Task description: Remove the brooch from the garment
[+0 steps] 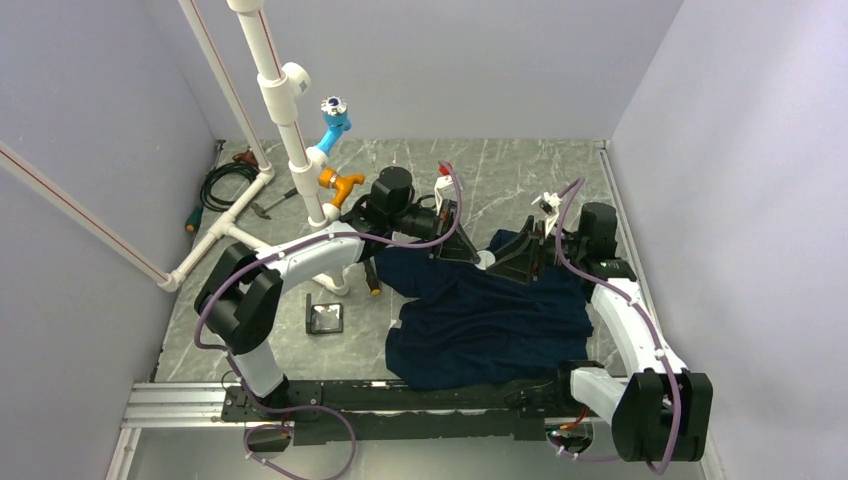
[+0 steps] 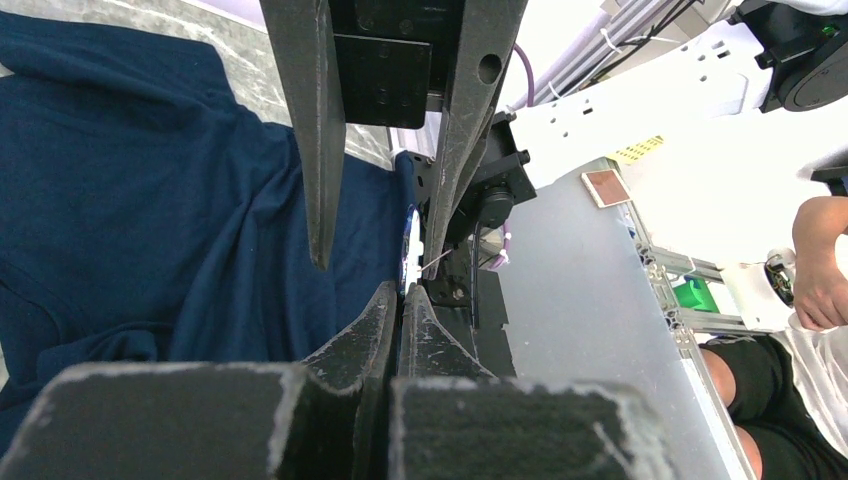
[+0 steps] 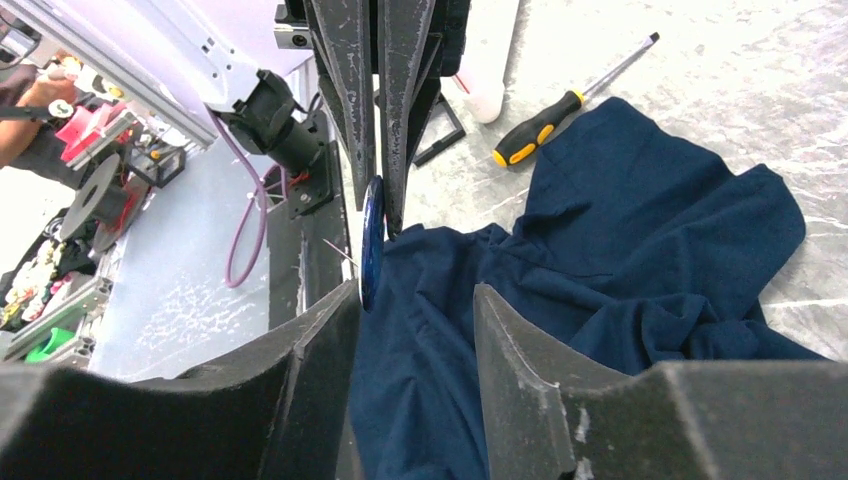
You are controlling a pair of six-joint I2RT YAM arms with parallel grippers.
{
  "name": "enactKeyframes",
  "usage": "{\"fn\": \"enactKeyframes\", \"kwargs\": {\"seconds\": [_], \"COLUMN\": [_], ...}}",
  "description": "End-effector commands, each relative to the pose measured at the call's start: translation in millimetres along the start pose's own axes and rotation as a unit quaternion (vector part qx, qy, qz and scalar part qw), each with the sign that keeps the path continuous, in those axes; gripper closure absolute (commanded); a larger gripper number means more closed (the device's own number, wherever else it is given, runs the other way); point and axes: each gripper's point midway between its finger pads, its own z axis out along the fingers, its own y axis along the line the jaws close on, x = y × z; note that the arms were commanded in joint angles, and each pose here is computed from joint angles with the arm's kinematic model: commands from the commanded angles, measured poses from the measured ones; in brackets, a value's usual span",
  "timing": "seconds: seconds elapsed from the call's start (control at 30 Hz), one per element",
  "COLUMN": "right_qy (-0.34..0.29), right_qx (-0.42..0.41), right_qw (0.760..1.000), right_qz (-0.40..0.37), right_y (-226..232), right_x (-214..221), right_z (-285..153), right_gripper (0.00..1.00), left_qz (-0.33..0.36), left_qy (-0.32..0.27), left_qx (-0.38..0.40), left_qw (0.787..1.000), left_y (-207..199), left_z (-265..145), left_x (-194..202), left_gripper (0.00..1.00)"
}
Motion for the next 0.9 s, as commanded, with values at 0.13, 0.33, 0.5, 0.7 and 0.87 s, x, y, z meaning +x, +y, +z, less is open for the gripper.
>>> {"fn": "enactKeyframes", "kwargs": {"seconds": [0.13,0.33,0.5,0.7,0.87], "right_qy": [-0.007,-0.001,0.000,0.001,0.003], "right_qx": [-0.009,-0.019,-0.019,-0.022,-0.023], "right_qw": [0.999,0.999,1.000,0.999,0.999], "right_qz": [-0.031,-0.037,-0.025,-0.024,-0.021], "right_y": [4.0,7.6,8.1,8.6,8.7], "right_x": [-13.8,-14.0,-13.5,-12.7,-12.6], "right_z": [1.1,6.8,8.3,8.4,8.4], "right_gripper": [0.56,0.55,0.54,0.58,0.61], "left_qz": [0.021,0.024,0.027,0.032,0.040], "left_qy": [0.003,0.006,0.006,0.013,0.016], "left_qx": [0.009,0.004,0.004,0.004,0.005], "left_qw": [1.000,1.000,1.000,0.999,0.999], "left_y": [-3.2,-1.2,-2.0,-3.8,-5.6], "left_z": [2.6,3.7,4.7,6.0,6.3], "left_x": [-0.8,0.2,-0.2,3.7,4.9], "left_gripper": [1.00,1.00,1.00,1.00,1.00]}}
